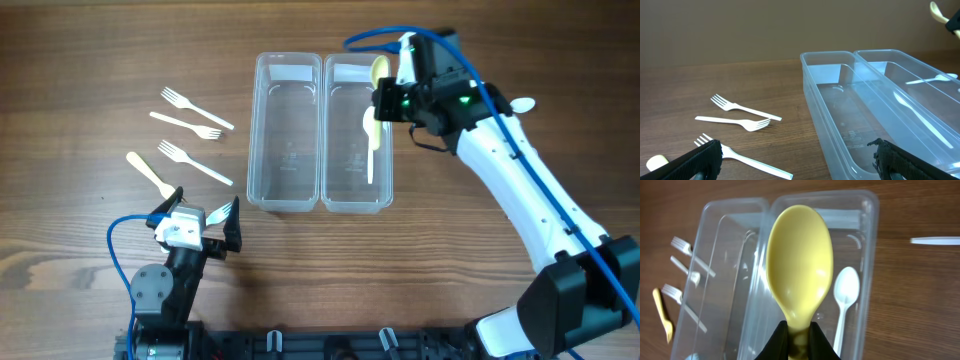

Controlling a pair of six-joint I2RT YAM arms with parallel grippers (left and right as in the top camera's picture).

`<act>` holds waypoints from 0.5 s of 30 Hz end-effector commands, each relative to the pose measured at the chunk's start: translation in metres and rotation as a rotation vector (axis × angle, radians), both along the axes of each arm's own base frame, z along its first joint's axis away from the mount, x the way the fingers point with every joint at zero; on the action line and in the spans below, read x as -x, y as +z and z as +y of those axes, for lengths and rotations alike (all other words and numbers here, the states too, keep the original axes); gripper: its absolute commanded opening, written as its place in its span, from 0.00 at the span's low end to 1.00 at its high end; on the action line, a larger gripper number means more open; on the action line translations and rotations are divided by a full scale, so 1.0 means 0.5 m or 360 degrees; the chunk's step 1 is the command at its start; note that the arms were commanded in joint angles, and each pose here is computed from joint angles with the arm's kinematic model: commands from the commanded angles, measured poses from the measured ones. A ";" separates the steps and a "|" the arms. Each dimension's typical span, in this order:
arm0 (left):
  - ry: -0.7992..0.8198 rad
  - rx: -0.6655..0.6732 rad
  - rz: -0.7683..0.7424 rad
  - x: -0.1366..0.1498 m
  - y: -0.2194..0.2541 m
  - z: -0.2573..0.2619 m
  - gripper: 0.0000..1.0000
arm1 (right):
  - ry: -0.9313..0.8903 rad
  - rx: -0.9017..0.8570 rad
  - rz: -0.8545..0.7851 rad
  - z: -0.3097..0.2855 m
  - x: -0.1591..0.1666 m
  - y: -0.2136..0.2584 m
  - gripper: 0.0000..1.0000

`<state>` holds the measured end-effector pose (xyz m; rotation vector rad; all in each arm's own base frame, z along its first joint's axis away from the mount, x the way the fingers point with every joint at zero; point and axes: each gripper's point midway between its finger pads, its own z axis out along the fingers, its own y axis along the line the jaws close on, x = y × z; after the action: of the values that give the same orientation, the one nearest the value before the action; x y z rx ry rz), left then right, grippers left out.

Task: Pack container
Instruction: 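Lower the yellow spoon into the right container and open the gripper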

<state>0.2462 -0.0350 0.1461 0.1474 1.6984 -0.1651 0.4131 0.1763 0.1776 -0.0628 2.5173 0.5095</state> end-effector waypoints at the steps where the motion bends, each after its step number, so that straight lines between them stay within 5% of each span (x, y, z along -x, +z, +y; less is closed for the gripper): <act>1: -0.0007 -0.0024 0.0003 0.000 -0.006 -0.002 1.00 | 0.0081 0.0015 -0.0015 0.022 0.007 0.004 0.04; 7: -0.0007 -0.0024 0.0003 0.000 -0.006 -0.002 1.00 | 0.0166 0.0023 0.0105 0.061 0.025 -0.050 0.12; 9: -0.0007 -0.0024 0.0003 0.000 -0.006 -0.002 1.00 | 0.0185 0.0018 0.0102 0.070 0.024 -0.054 0.46; 10: -0.0007 -0.0024 0.0003 0.000 -0.006 -0.002 1.00 | 0.0187 0.0011 0.0077 0.073 0.018 -0.049 0.52; 15: -0.0007 -0.0024 0.0003 0.000 -0.006 -0.002 1.00 | -0.0034 0.0089 -0.0258 0.014 -0.067 0.061 0.54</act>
<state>0.2462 -0.0350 0.1461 0.1474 1.6984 -0.1651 0.4236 0.2116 0.1686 -0.1784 2.4703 0.5448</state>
